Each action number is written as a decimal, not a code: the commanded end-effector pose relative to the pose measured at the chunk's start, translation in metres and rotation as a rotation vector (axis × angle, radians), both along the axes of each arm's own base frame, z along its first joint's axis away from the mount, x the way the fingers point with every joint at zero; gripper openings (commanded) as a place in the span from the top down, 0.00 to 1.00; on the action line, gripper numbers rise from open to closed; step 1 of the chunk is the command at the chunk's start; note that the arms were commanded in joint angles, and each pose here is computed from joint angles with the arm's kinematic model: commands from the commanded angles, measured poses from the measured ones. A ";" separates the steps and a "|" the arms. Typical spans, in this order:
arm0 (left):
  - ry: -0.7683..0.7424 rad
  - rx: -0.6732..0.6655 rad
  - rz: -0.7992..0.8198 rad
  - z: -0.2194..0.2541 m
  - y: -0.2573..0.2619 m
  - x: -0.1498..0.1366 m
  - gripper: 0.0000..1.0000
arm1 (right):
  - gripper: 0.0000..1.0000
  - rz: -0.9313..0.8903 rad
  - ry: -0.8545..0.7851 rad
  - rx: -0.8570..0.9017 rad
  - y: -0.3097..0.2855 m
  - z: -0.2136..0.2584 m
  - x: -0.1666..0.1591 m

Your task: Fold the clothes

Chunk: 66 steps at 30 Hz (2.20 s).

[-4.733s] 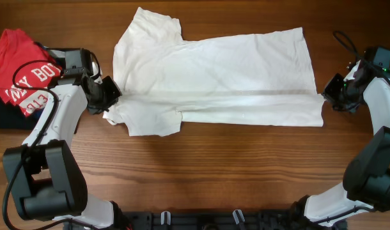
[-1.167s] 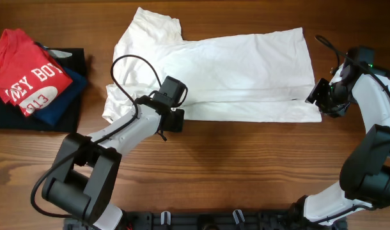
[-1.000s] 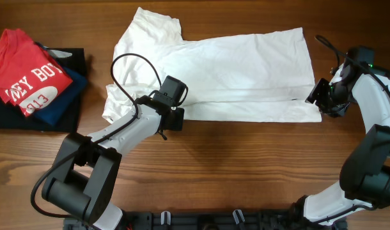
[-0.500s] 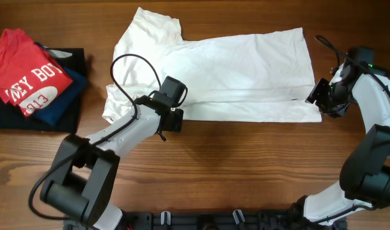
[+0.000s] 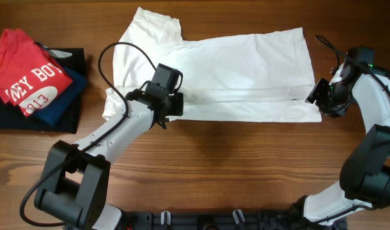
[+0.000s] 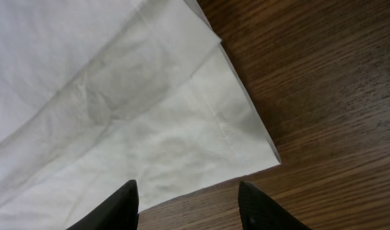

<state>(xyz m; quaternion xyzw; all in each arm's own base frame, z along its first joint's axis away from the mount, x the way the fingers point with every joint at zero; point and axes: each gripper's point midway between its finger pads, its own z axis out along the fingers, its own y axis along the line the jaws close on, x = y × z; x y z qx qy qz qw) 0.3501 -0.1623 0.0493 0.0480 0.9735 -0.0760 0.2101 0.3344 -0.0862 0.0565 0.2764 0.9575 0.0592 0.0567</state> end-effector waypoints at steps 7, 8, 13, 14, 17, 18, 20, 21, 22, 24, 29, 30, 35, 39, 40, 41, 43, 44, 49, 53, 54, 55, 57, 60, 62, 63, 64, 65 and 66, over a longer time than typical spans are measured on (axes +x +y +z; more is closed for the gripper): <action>0.041 0.060 0.028 -0.003 0.014 -0.010 0.69 | 0.50 0.020 0.032 -0.010 -0.002 -0.010 -0.004; 0.048 0.069 0.049 -0.004 0.018 -0.012 0.71 | 0.49 0.020 0.032 -0.010 -0.002 -0.010 -0.004; 0.063 0.071 0.145 -0.007 0.034 -0.009 0.67 | 0.49 0.023 0.035 -0.008 -0.001 -0.010 -0.004; 0.065 0.065 0.173 -0.007 0.038 -0.007 0.68 | 0.50 0.042 0.033 -0.003 0.000 -0.009 -0.004; 0.049 0.028 0.286 0.002 0.059 0.002 0.67 | 0.50 0.077 0.007 0.034 0.007 -0.007 0.000; 0.034 0.008 0.318 0.009 0.070 0.007 0.65 | 0.49 0.082 -0.001 0.038 0.008 -0.005 0.002; 0.022 -0.014 0.365 0.014 0.086 0.013 0.60 | 0.48 0.105 -0.015 0.047 0.009 -0.002 0.005; 0.023 -0.016 0.388 0.014 0.094 0.015 0.58 | 0.47 0.104 -0.011 0.049 0.010 -0.002 0.004; 0.032 -0.013 0.416 0.011 0.105 0.015 0.58 | 0.47 0.103 0.006 0.052 0.010 -0.003 0.000; 0.071 -0.013 0.444 0.003 0.116 0.012 0.57 | 0.45 0.052 0.065 0.021 0.005 -0.008 -0.013; 0.158 0.015 0.497 -0.015 0.137 -0.001 0.48 | 0.40 -0.029 0.147 -0.029 -0.002 -0.027 -0.035; 0.163 0.016 0.505 -0.016 0.139 -0.002 0.44 | 0.40 -0.031 0.151 -0.032 -0.002 -0.030 -0.037; 0.190 0.023 0.537 -0.019 0.151 -0.008 0.39 | 0.30 -0.049 0.139 -0.085 -0.011 -0.038 -0.037; 0.216 0.029 0.552 -0.031 0.155 -0.016 0.38 | 0.28 -0.050 0.108 -0.094 -0.013 -0.039 -0.030; 0.229 0.033 0.552 -0.035 0.155 -0.018 0.38 | 0.28 -0.050 0.104 -0.095 -0.013 -0.039 -0.029; 0.239 0.036 0.552 -0.038 0.156 -0.020 0.38 | 0.27 -0.050 0.102 -0.096 -0.013 -0.039 -0.028; 0.258 0.042 0.552 -0.044 0.156 -0.023 0.38 | 0.27 -0.049 0.097 -0.097 -0.014 -0.039 -0.027; 0.269 0.046 0.552 -0.048 0.156 -0.024 0.38 | 0.27 -0.049 0.094 -0.098 -0.014 -0.040 -0.027; 0.284 0.057 0.553 -0.053 0.157 -0.026 0.38 | 0.25 -0.049 0.089 -0.096 -0.012 -0.049 -0.030; 0.303 0.073 0.557 -0.054 0.159 -0.032 0.39 | 0.31 -0.050 0.078 -0.099 -0.013 -0.049 -0.027; 0.320 0.079 0.556 -0.054 0.159 -0.036 0.39 | 0.31 -0.050 0.074 -0.100 -0.013 -0.049 -0.026; 0.336 0.084 0.557 -0.055 0.159 -0.040 0.39 | 0.31 -0.050 0.072 -0.100 -0.013 -0.049 -0.026; 0.351 0.082 0.562 -0.055 0.158 -0.043 0.36 | 0.31 -0.050 0.074 -0.100 -0.013 -0.049 -0.026; 0.359 0.085 0.561 -0.055 0.159 -0.045 0.28 | 0.30 -0.050 0.074 -0.100 -0.013 -0.052 -0.028; 0.363 0.087 0.561 -0.055 0.159 -0.046 0.27 | 0.30 -0.050 0.079 -0.098 -0.011 -0.058 -0.032; 0.365 0.088 0.561 -0.055 0.159 -0.047 0.27 | 0.30 -0.050 0.081 -0.097 -0.011 -0.061 -0.034; 0.366 0.088 0.561 -0.055 0.159 -0.047 0.27 | 0.30 -0.050 0.082 -0.098 -0.010 -0.064 -0.036; 0.371 0.089 0.561 -0.056 0.159 -0.048 0.27 | 0.31 -0.050 0.079 -0.098 -0.010 -0.067 -0.038; 0.373 0.091 0.561 -0.056 0.159 -0.049 0.27 | 0.34 -0.051 0.077 -0.099 -0.009 -0.070 -0.039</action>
